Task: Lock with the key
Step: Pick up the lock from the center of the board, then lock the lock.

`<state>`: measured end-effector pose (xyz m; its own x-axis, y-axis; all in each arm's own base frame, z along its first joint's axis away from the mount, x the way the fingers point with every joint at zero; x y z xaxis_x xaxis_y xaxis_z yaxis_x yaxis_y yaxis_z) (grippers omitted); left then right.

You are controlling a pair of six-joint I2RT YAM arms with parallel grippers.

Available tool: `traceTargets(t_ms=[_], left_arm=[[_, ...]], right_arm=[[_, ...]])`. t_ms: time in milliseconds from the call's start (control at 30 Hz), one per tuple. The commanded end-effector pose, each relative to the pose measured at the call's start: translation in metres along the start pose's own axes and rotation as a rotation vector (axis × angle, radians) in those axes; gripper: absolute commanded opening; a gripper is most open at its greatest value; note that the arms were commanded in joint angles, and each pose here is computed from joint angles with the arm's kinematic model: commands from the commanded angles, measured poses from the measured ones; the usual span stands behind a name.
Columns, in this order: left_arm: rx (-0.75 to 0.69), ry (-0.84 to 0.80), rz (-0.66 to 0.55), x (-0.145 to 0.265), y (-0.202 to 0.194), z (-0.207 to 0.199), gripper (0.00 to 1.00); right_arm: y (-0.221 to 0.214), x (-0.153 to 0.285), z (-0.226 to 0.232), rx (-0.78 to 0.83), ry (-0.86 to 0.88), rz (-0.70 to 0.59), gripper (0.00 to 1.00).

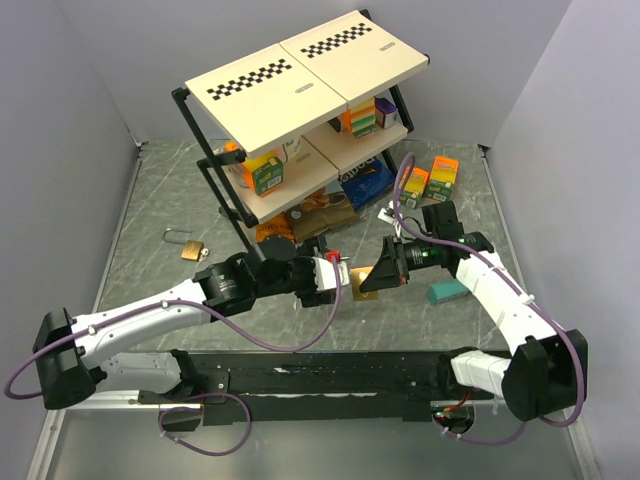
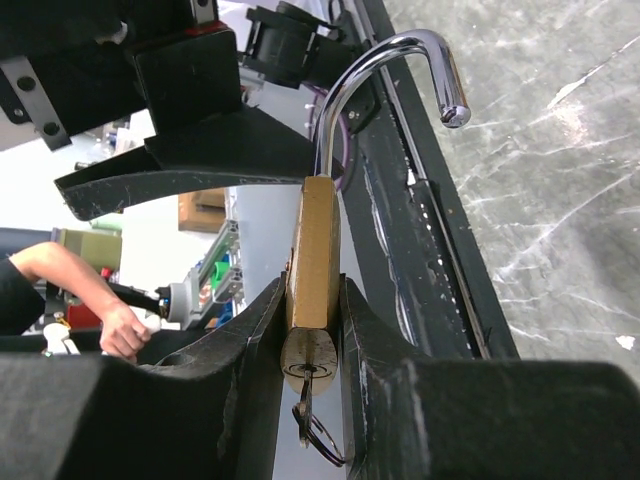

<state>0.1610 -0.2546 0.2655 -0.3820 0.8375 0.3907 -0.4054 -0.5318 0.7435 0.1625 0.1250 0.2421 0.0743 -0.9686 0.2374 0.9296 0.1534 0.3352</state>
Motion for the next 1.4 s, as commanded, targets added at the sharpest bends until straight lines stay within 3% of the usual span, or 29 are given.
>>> traceTargets(t_ms=[0, 167, 333, 467, 567, 733, 767, 800, 833, 933, 967, 1367], left_arm=[[-0.030, 0.018, -0.072, -0.009, 0.017, 0.007, 0.76], [0.002, -0.057, -0.054, -0.017, 0.019, 0.002, 0.52], [0.048, -0.138, -0.052, -0.016, 0.026, -0.002, 0.37], [0.091, -0.199, -0.103, -0.010, 0.039, -0.004, 0.13], [0.105, -0.266, -0.165, -0.001, 0.051, -0.005, 0.02], [0.152, -0.350, -0.152, 0.007, 0.053, -0.005, 0.01], [0.157, -0.354, -0.158, 0.008, 0.056, -0.002, 0.01], [0.174, -0.366, -0.149, 0.008, 0.054, 0.000, 0.01], [0.187, -0.394, -0.165, 0.010, 0.056, 0.000, 0.01], [0.213, -0.427, -0.184, 0.016, 0.061, 0.006, 0.01], [0.215, -0.434, -0.193, 0.018, 0.065, 0.009, 0.01], [0.178, -0.464, -0.224, 0.018, 0.074, 0.017, 0.01]], right_arm=[[0.001, 0.006, 0.029, 0.105, 0.119, 0.002, 0.00], [-0.001, 0.009, 0.037, 0.157, 0.123, -0.007, 0.00], [-0.003, 0.010, 0.043, 0.246, 0.110, -0.027, 0.00], [-0.001, 0.011, 0.047, 0.346, 0.075, -0.042, 0.00], [0.001, 0.012, 0.049, 0.391, 0.048, -0.044, 0.00], [0.004, 0.017, 0.055, 0.514, -0.006, -0.063, 0.00], [0.004, 0.018, 0.057, 0.534, -0.010, -0.065, 0.04], [0.003, 0.019, 0.059, 0.561, -0.019, -0.071, 0.11], [0.003, 0.020, 0.060, 0.595, -0.026, -0.067, 0.33], [0.001, 0.023, 0.062, 0.665, -0.046, -0.058, 0.59], [-0.002, 0.024, 0.062, 0.659, -0.054, -0.049, 0.63], [-0.003, 0.022, 0.065, 0.777, -0.091, -0.016, 0.77]])
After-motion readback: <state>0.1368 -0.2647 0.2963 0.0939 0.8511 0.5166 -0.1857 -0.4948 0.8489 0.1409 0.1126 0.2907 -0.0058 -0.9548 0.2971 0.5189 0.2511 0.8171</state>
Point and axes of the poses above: each gripper's point midway between its finger pads, its own x axis back along the fingers, its own z axis along the line the jaws close on, y = z × x, the point moved 9 cm from there along x, back along the fingers, and after that the axes turned 10 degrees about -x, right-handed, at the moved point
